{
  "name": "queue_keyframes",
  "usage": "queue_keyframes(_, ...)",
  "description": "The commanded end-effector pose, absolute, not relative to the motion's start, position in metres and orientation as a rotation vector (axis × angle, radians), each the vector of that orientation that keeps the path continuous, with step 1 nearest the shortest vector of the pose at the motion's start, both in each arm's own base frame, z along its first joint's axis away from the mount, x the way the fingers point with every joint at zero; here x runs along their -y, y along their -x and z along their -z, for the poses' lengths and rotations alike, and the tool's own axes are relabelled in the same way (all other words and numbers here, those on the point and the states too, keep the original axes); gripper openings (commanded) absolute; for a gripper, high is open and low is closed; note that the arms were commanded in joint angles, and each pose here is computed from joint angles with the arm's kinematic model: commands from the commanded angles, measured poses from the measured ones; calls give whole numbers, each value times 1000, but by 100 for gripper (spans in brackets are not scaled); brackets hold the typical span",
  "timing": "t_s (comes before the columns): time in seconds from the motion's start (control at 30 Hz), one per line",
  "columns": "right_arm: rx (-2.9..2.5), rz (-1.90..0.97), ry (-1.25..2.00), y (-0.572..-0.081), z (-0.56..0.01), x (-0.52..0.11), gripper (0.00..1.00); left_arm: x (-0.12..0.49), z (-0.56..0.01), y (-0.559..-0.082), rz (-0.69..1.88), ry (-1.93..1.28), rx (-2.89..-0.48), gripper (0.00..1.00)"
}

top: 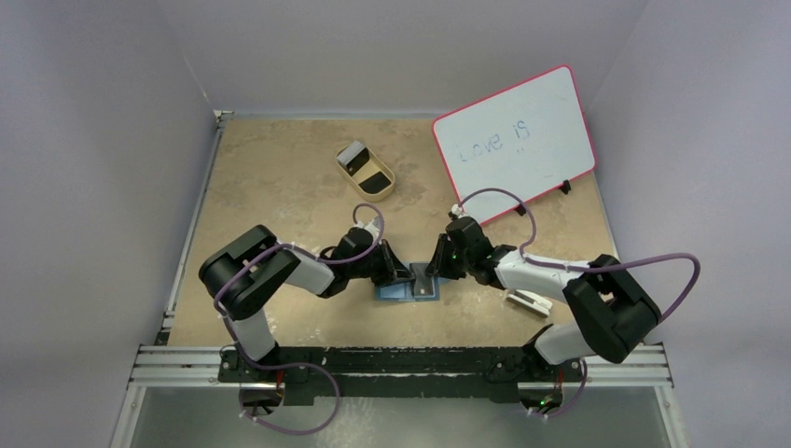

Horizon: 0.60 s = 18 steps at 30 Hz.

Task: Put the credit cards into the card holder
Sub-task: Insert the credit card into the card holder.

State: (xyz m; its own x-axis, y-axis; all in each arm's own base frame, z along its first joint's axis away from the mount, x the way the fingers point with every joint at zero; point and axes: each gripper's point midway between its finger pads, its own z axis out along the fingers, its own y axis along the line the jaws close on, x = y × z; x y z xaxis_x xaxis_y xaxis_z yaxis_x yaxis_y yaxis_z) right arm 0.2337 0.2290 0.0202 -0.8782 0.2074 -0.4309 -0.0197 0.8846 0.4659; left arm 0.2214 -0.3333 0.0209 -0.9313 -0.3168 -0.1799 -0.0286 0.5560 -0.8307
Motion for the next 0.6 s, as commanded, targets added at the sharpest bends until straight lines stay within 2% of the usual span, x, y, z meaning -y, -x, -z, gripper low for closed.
queue_keyframes(0.0,-2609,-567,-178,-222,-12,-215,25,339,-29,-240,1274,341,-2398,6)
queue_keyframes(0.17,-2588,-575,-178,-221,-22,-212,26,336,-34,-244,1223,327,-2399,18)
queue_keyframes(0.57,-2505,-593,-188,-230,-48,-212,28,317,-45,-256,1093,368,-2338,24)
